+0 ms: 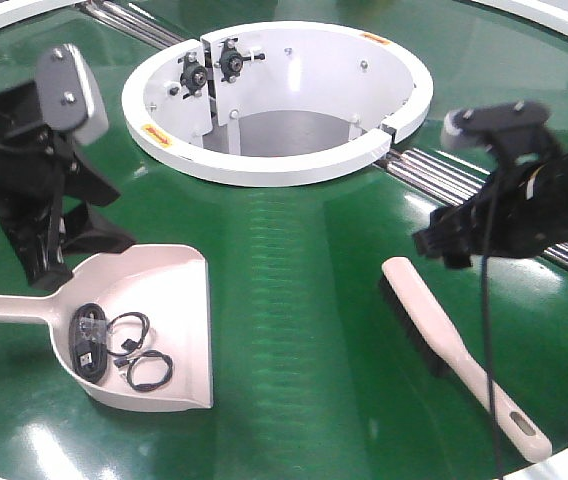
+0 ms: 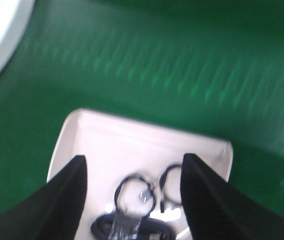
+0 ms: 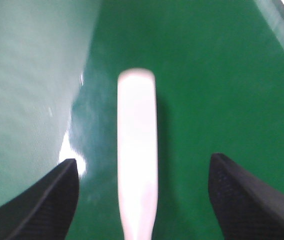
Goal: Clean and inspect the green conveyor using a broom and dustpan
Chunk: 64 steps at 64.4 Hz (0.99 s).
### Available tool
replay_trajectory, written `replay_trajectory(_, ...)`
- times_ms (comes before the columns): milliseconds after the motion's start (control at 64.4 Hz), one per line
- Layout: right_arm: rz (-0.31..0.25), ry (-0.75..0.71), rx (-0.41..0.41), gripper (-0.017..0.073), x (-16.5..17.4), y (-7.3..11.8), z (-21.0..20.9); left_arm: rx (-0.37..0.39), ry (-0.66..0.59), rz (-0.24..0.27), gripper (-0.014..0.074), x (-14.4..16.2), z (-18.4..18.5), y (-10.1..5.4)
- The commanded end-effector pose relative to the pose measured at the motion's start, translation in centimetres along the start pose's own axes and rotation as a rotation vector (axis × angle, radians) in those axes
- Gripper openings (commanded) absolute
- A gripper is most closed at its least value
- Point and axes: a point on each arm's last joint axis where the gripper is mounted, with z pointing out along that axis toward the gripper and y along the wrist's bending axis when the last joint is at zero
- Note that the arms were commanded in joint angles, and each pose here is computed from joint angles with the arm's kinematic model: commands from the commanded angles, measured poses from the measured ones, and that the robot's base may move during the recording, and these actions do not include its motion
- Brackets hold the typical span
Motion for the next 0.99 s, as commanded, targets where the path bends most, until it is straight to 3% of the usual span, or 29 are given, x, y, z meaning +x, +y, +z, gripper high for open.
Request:
replay_trajectory(0,-0.016,-0.235,0.021,0.0526,-1.3,-0.5,-4.7,-0.074,-0.161,-0.013,0.0359,-2.1,-3.3,-1.0)
replay_trajectory(62,-0.014,-0.313,0.022,0.0526,-1.1,-0.6,-6.9,-0.1,-0.192,-0.032,0.0346,-2.4,-4.7,-1.7)
replay_trajectory(124,-0.023,-0.385,0.025,0.0526,-0.8,-0.7,-9.1,-0.12,-0.229,-0.083,0.0326,-2.6,-6.1,-2.4)
replay_trajectory(202,-0.062,-0.472,0.036,0.0526,-0.4,-0.8,-11.5,-0.15,-0.273,-0.121,0.03,-2.9,-8.0,-3.5)
replay_trajectory(373,-0.076,-0.668,0.048,0.0526,1.4,-1.0,-17.2,-0.218,-0.362,-0.144,0.022,-3.0,-12.3,-6.6)
replay_trajectory(528,-0.074,-0.787,0.049,0.0526,4.2,-1.0,-19.5,-0.297,-0.41,-0.172,0.0181,-1.7,-15.0,-9.7)
replay_trajectory(636,-0.077,-0.857,0.048,0.0526,7.4,-1.0,-19.2,-0.398,-0.429,-0.213,0.0181,0.1,-15.7,-11.5)
replay_trajectory(792,-0.065,-0.967,0.033,0.0526,12.2,-0.8,-18.4,-0.59,-0.499,-0.342,0.0184,3.8,-15.9,-13.9)
replay_trajectory(978,-0.075,-1.015,0.046,0.0526,17.2,-0.7,-16.9,-0.725,-0.475,-0.483,0.0185,9.2,-13.2,-16.6)
